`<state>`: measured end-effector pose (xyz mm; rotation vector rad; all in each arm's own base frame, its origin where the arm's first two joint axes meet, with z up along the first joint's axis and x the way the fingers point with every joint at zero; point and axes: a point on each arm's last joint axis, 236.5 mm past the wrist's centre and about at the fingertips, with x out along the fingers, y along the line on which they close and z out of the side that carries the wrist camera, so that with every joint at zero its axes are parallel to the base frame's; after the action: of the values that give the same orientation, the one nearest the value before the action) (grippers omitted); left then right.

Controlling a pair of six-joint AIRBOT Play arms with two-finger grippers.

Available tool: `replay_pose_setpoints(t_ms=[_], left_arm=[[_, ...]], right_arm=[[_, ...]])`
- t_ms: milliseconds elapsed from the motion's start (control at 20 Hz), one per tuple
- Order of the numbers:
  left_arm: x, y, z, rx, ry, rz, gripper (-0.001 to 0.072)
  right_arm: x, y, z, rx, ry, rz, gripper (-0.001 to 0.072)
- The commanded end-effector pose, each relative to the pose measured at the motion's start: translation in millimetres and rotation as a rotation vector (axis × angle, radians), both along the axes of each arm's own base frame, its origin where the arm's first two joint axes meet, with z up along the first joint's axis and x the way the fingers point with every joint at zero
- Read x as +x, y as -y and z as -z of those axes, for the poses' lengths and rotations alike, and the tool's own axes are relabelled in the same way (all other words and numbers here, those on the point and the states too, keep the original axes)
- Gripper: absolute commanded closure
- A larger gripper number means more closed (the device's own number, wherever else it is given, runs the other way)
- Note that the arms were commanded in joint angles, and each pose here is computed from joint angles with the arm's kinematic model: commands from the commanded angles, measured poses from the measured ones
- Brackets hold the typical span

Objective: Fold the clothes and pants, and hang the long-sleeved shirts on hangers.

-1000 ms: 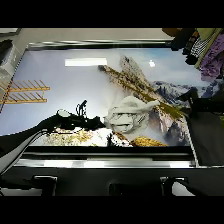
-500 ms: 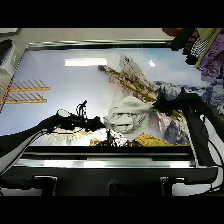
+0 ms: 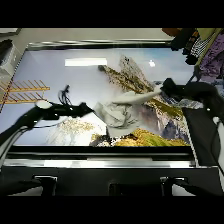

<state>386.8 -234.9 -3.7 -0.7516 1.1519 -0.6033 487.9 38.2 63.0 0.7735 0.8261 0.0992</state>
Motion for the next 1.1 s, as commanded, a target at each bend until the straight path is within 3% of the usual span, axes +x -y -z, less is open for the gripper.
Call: replay_pose_setpoints(t_ms=[0, 150, 300, 550, 800, 1050], left_arm=[[45.1, -84.0, -111.4, 0.097, 0.287, -0.160, 0.0694], [45.6, -155.7, -262.0, 0.175, 0.634, -0.329, 0.0695], [-2.4, -211.6, -385.8, 0.288, 0.892, -0.517, 0.0694], [-79.5, -248.4, -472.2, 0.395, 1.079, -0.729, 0.0694], [-56.5, -256.9, -449.3, 0.387, 0.993, -0.717, 0.0694], [50.5, -252.8, -311.8, 0.405, 0.658, -0.494, 0.0694]], right_arm=[[-34.6, -1.3, -140.5, -0.177, 0.312, -0.075, 0.0668], [-99.1, -1.8, -291.8, -0.312, 0.650, -0.043, 0.0668], [-188.0, -0.2, -405.8, -0.415, 0.921, 0.041, 0.0667], [-272.7, -7.4, -474.0, -0.358, 1.105, 0.117, 0.0666], [-210.1, -0.7, -430.9, -0.267, 0.906, 0.108, 0.0666], [-51.1, 4.0, -270.2, -0.139, 0.419, 0.017, 0.0666]])
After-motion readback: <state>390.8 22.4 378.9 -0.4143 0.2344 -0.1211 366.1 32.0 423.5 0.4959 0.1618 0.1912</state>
